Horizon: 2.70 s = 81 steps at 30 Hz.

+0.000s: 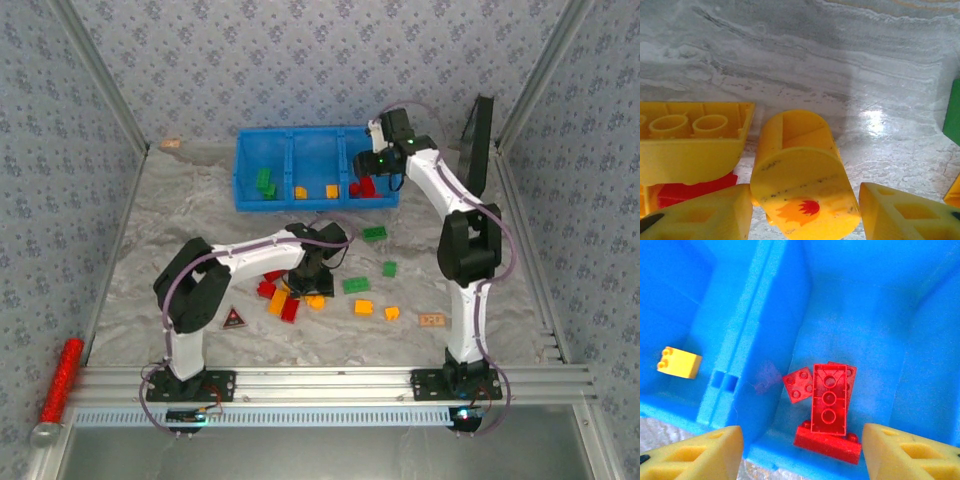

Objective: Sort the legos into containers by color
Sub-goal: Pick up the lego from the center of the table, then place the lego in the container.

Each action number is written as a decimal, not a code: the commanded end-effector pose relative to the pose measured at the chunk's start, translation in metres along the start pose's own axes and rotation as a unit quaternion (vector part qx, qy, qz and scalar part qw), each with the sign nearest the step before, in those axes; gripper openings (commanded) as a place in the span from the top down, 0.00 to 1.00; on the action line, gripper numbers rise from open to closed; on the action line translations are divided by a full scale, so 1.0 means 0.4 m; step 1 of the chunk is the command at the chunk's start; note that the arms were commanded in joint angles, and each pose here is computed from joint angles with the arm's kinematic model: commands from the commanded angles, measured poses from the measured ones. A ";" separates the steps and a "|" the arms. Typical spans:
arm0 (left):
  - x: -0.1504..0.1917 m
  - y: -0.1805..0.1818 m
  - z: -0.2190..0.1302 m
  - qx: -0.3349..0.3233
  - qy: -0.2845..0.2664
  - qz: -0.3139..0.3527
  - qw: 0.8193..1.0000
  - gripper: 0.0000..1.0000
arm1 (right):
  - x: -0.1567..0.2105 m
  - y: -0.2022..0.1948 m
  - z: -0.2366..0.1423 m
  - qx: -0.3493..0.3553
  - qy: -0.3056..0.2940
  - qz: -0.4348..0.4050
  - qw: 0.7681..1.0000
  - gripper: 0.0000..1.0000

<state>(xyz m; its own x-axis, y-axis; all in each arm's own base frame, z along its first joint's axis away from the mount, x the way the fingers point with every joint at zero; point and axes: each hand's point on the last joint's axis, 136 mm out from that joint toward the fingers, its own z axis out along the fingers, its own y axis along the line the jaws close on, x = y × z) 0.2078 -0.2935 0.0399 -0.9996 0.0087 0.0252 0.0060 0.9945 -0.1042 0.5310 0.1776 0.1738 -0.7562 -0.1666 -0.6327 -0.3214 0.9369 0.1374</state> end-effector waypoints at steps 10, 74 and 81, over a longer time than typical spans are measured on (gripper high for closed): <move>-0.018 -0.017 0.029 0.012 0.021 0.006 1.000 0.65 | 0.071 0.000 -0.219 -0.005 -0.025 0.051 0.998 0.30; -0.875 -0.006 -0.122 0.115 -0.252 -0.015 0.961 0.43 | 0.749 0.749 -0.174 -0.041 0.169 0.072 0.982 0.26; -0.865 0.003 -0.165 0.119 -0.262 0.002 0.958 0.32 | 0.799 0.760 -0.141 -0.024 0.193 0.063 0.979 0.27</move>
<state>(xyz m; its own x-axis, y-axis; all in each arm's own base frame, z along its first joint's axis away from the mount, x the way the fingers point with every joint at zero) 0.5526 -0.3008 0.0662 -0.8930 -0.1017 -0.4383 0.0488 0.9465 -0.3190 0.1624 0.3904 0.0590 -0.9377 -0.1764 -0.2992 -0.2559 0.9334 0.2516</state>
